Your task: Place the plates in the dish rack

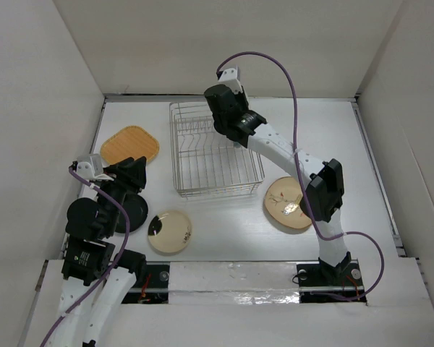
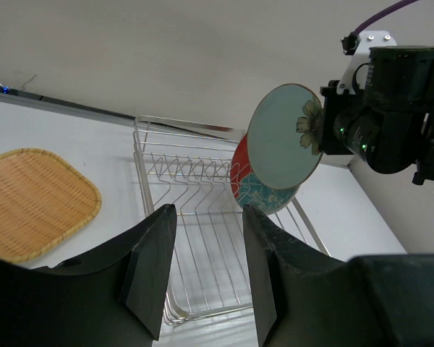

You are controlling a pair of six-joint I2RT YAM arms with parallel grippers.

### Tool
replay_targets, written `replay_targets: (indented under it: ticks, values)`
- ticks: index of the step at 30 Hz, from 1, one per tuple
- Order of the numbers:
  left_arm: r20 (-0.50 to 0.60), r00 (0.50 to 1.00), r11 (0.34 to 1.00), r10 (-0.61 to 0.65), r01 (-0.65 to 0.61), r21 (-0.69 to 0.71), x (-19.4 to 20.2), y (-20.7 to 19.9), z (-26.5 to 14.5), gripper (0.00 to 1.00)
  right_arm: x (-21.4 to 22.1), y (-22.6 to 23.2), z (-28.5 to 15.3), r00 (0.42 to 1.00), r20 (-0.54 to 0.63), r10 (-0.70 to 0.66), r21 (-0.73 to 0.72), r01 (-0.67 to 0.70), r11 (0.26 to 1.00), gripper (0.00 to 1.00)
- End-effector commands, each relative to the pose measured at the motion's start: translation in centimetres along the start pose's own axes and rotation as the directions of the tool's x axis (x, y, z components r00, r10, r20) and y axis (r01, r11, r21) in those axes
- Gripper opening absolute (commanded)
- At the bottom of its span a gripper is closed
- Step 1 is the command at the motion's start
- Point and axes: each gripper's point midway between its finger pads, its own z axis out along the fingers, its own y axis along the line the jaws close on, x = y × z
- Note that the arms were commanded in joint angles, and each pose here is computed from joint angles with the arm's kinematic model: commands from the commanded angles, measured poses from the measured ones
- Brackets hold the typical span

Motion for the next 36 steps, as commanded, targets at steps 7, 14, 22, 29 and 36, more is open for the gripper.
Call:
replay_targets:
  ticks: [7, 14, 22, 29, 36]
  values:
    - [0.036, 0.999, 0.999, 0.000, -0.001, 0.033, -0.8, -0.7, 0.0, 0.39, 0.4, 1.4, 1.0, 0.989, -0.010, 0.146, 0.003, -0.146, 0.989, 0.00]
    - [0.028, 1.000, 1.000, 0.003, -0.003, 0.028, -0.6, -0.6, 0.2, 0.39, 3.2, 2.5, 2.6, 0.989, -0.059, 0.136, -0.037, -0.138, 0.990, 0.00]
    - [0.014, 1.000, 1.000, 0.000, 0.000, 0.024, -0.3, -0.5, 0.5, 0.39, 5.4, 3.1, 4.0, 0.976, -0.129, 0.178, -0.155, -0.197, 0.968, 0.18]
    - [0.006, 1.000, 1.000, -0.001, 0.001, 0.019, 0.0, -0.4, 0.7, 0.39, 1.5, 0.9, 2.7, 0.958, -0.093, 0.271, -0.257, -0.286, 0.923, 0.60]
    - [0.004, 1.000, 1.000, -0.002, 0.002, 0.020, 0.1, -0.4, 0.7, 0.39, -2.3, -1.4, -2.8, 0.923, -0.073, 0.377, -0.489, -0.363, 0.793, 0.72]
